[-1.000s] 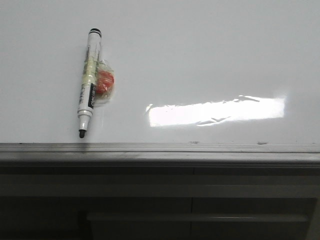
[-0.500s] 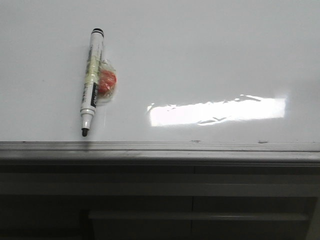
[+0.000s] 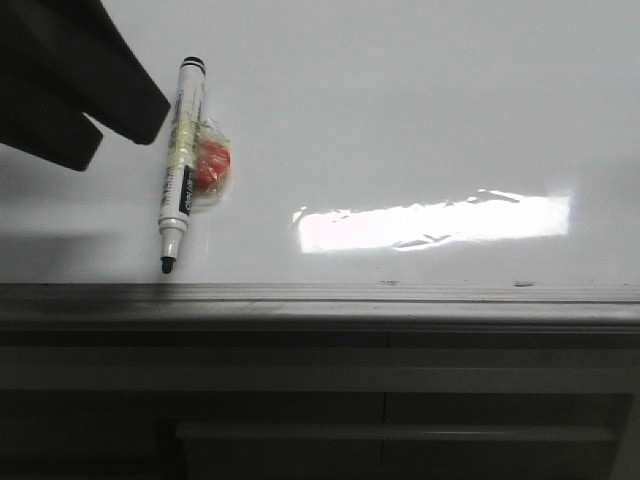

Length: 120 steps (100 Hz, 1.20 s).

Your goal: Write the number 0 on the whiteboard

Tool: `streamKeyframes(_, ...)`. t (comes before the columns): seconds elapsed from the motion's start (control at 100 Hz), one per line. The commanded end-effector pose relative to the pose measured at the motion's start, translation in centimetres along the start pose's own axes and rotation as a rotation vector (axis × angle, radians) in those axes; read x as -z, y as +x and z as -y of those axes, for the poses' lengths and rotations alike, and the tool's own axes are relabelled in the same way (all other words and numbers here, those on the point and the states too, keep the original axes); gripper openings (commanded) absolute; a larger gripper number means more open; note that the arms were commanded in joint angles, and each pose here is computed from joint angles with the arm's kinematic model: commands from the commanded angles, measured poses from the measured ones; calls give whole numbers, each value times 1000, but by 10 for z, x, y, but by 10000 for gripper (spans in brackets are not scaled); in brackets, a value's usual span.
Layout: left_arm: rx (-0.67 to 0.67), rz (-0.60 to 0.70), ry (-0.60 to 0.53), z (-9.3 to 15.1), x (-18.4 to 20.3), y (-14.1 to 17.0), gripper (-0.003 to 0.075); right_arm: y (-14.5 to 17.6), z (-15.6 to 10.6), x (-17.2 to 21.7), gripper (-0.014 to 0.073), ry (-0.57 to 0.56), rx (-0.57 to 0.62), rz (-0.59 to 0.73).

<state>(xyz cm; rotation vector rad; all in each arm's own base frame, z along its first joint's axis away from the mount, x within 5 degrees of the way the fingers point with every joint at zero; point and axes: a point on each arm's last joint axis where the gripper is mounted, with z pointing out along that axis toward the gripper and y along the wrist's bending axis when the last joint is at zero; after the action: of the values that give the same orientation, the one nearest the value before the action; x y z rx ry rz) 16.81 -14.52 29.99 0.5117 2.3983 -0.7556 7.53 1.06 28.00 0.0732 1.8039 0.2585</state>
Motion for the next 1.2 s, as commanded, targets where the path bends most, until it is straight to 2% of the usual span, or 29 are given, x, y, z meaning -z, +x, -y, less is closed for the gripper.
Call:
streamKeyframes(0.0,35,95,25,6,1,-16,369,-17,-4,2,392,-22,16,91)
streamKeyframes(0.46,76,-8,-34,-10,-45,-16,360,-17,-4,2,392,-22,16,91)
streamKeyframes(0.61,76,-33,-46,-13,-52,-14,227,-17,-4,2,392,-22,16,91)
streamKeyframes(0.78,28,-22,-74,-16,-53,-15,-20,-17,-4,2,392,-22,19,91)
streamKeyframes(0.87,7,-27,-67,-14,-50,-14,-20,-20,-6,3,392,-40,57,98)
streamKeyframes(0.94,-78,-23,-45,-6,-46,-13,-20,-28,-12,7,392,-90,99,120)
streamKeyframes(1.051,-320,-6,24,17,-31,-6,-20,-45,-25,15,392,-208,181,136)
streamKeyframes(1.191,-649,5,129,47,-8,9,-20,-64,-51,15,392,-422,335,18)
